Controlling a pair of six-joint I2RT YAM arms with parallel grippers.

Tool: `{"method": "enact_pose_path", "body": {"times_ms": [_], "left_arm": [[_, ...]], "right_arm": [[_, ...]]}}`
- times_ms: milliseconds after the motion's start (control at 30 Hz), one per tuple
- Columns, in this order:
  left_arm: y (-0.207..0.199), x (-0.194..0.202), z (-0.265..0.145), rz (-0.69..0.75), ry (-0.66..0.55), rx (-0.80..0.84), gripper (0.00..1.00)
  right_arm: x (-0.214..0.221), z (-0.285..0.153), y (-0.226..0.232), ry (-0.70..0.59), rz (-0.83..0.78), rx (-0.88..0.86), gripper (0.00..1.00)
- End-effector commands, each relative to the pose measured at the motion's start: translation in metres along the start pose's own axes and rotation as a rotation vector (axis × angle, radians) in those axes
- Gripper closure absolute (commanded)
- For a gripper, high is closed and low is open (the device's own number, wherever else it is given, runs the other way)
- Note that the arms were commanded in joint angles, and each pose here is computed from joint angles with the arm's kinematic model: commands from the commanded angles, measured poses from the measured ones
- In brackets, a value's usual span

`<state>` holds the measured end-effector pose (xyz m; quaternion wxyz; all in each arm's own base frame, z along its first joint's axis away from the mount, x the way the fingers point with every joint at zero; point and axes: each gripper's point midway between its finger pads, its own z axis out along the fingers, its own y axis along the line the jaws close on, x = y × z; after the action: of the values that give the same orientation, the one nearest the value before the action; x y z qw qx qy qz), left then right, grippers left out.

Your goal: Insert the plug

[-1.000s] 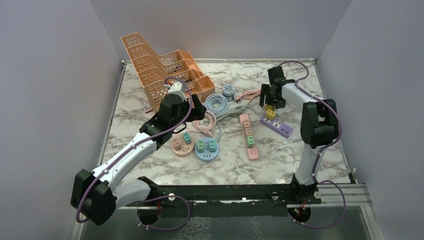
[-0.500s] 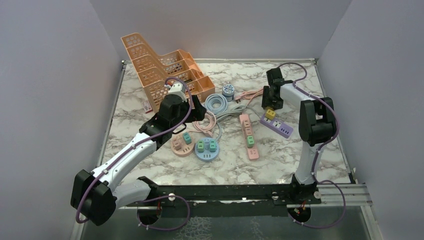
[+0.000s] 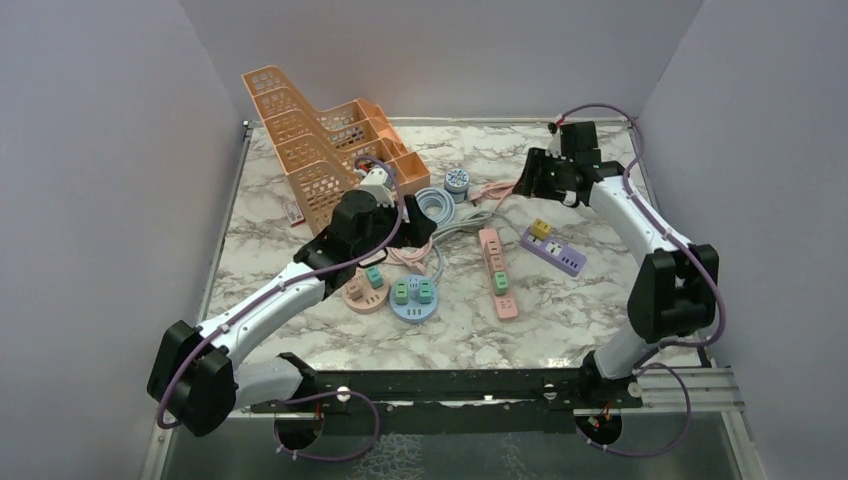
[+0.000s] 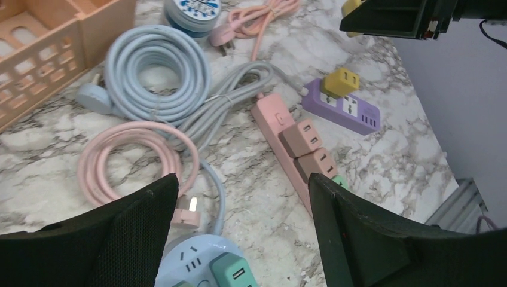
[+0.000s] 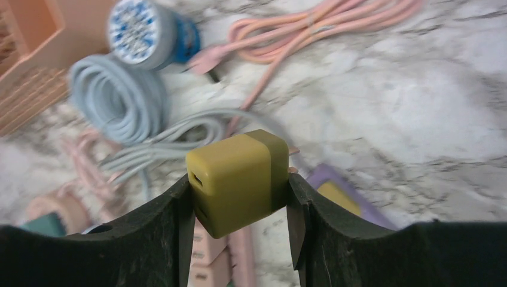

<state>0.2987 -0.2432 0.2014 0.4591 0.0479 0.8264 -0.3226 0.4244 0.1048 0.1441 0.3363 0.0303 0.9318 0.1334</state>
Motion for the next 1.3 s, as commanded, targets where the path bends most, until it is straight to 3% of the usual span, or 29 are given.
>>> {"method": "enact_pose_path", "body": {"times_ms": [0, 167, 433, 1000, 1133, 1267], "left_arm": [[-0.043, -0.005, 0.010, 0.107, -0.078, 0.204, 0.18], [-0.088, 0.002, 0.001, 0.298, -0.148, 0.477, 0.17], [-0.144, 0.005, -0.031, 0.458, -0.268, 0.790, 0.17], [-0.205, -0.012, -0.029, 0.723, -0.431, 0.900, 0.21], [-0.210, -0.005, -0.023, 0.731, -0.418, 0.908, 0.30], [-0.208, 0.001, -0.020, 0.724, -0.405, 0.896, 0.48]], "right_arm": [[0.020, -0.042, 0.060, 0.035, 0.020, -0.355, 0.64], [0.048, -0.107, 0.111, 0.068, 0.045, -0.704, 0.64], [0.091, -0.196, 0.150, 0.162, 0.109, -1.135, 0.62], [0.089, -0.234, 0.163, 0.247, 0.231, -1.190, 0.61], [0.089, -0.233, 0.163, 0.258, 0.244, -1.184, 0.61], [0.090, -0.232, 0.163, 0.260, 0.256, -1.175, 0.61]]}}
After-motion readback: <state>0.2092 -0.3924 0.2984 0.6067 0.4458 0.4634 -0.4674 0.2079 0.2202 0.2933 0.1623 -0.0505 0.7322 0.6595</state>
